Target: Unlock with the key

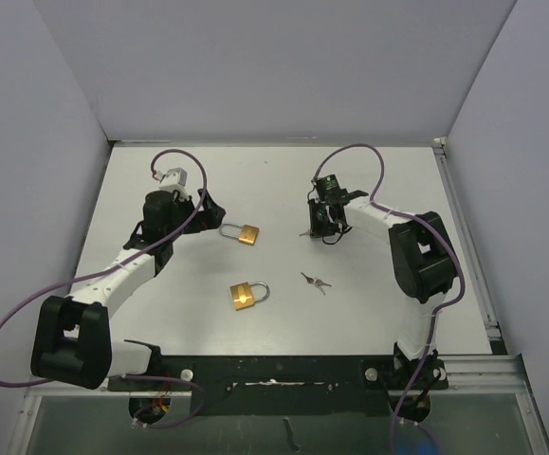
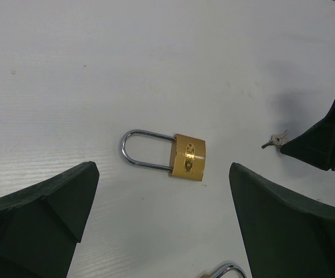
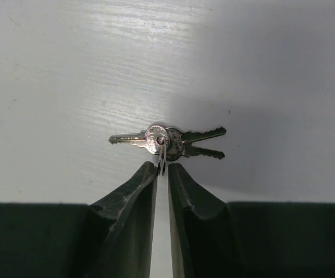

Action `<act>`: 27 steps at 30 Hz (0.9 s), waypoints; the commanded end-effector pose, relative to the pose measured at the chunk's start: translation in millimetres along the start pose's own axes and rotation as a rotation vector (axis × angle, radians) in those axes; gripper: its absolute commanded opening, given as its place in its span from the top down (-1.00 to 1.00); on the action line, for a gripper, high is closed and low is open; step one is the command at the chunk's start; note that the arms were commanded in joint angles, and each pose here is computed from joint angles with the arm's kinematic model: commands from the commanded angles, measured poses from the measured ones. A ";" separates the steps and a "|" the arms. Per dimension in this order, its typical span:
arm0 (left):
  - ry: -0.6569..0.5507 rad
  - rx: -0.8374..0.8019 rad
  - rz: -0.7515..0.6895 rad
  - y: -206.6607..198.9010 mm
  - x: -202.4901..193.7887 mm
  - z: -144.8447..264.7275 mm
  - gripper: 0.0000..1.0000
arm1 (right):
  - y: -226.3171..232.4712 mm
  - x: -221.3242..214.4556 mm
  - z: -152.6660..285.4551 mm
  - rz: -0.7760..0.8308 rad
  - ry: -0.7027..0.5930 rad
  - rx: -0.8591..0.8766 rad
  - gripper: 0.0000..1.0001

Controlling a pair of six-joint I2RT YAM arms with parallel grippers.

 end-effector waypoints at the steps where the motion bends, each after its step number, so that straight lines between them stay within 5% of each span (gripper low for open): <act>1: -0.078 -0.035 -0.017 -9.0 27.6 -3.3 -0.95 | -1.4 13.3 3.3 0.024 -0.035 -0.021 0.59; 27: -0.065 -0.033 -0.015 -6.9 22.5 -9.3 -0.95 | 4.0 27.6 -3.6 0.065 -0.042 -0.042 0.52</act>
Point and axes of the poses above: each gripper's point midway between its finger pads, its own z axis back along the fingers, its own y axis along the line the jaws close on, x = y × z, the point moved 1 cm from there along z, back along the fingers, and after that the axes turned 6 degrees about -z, right-handed, at the moved point
